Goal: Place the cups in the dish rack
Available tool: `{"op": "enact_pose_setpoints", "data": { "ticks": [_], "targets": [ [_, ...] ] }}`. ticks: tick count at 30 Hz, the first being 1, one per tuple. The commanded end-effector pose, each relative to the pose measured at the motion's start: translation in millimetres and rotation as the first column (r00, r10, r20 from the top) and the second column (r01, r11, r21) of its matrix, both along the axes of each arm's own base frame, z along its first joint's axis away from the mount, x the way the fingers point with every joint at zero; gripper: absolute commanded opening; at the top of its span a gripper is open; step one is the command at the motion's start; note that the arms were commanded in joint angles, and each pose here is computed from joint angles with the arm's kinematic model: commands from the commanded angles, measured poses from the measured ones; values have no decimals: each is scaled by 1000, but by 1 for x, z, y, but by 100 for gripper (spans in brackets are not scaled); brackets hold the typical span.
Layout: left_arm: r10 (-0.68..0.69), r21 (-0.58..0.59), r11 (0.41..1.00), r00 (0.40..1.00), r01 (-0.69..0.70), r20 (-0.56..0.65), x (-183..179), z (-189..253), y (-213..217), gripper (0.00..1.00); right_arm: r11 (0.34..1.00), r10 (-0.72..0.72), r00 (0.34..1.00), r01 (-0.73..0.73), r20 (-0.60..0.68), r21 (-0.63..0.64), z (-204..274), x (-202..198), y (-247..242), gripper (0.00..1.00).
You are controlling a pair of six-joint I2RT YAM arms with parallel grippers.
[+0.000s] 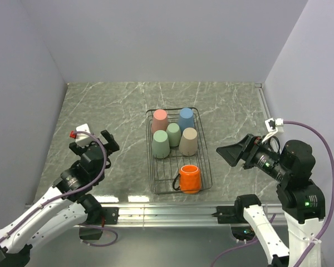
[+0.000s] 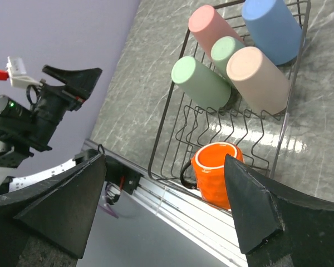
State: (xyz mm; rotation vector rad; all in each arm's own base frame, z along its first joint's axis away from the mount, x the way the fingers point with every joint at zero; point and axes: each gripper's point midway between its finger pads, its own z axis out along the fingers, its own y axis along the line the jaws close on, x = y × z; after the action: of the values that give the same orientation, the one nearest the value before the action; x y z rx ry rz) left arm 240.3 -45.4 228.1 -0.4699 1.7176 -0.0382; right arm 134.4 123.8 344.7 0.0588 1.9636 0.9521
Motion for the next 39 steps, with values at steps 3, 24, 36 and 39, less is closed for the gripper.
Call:
{"op": "enact_pose_setpoints", "data": {
  "ticks": [3, 24, 36, 39],
  "targets": [
    [-66, 7, 998, 997, 66, 33, 10, 5, -11, 99, 999, 0, 996, 4, 85, -45, 14, -6, -5, 93],
    [202, 100, 974, 979, -203, 19, 63, -73, 107, 99, 998, 20, 993, -14, 113, -55, 16, -20, -5, 100],
    [151, 49, 986, 982, -157, 112, 112, -86, 110, 99, 997, 19, 994, -11, 112, -70, 10, -24, -7, 100],
    [164, 72, 982, 980, -173, 111, 120, -93, 114, 99, 997, -7, 996, 14, 84, -80, 5, -20, -11, 100]
  ]
}}
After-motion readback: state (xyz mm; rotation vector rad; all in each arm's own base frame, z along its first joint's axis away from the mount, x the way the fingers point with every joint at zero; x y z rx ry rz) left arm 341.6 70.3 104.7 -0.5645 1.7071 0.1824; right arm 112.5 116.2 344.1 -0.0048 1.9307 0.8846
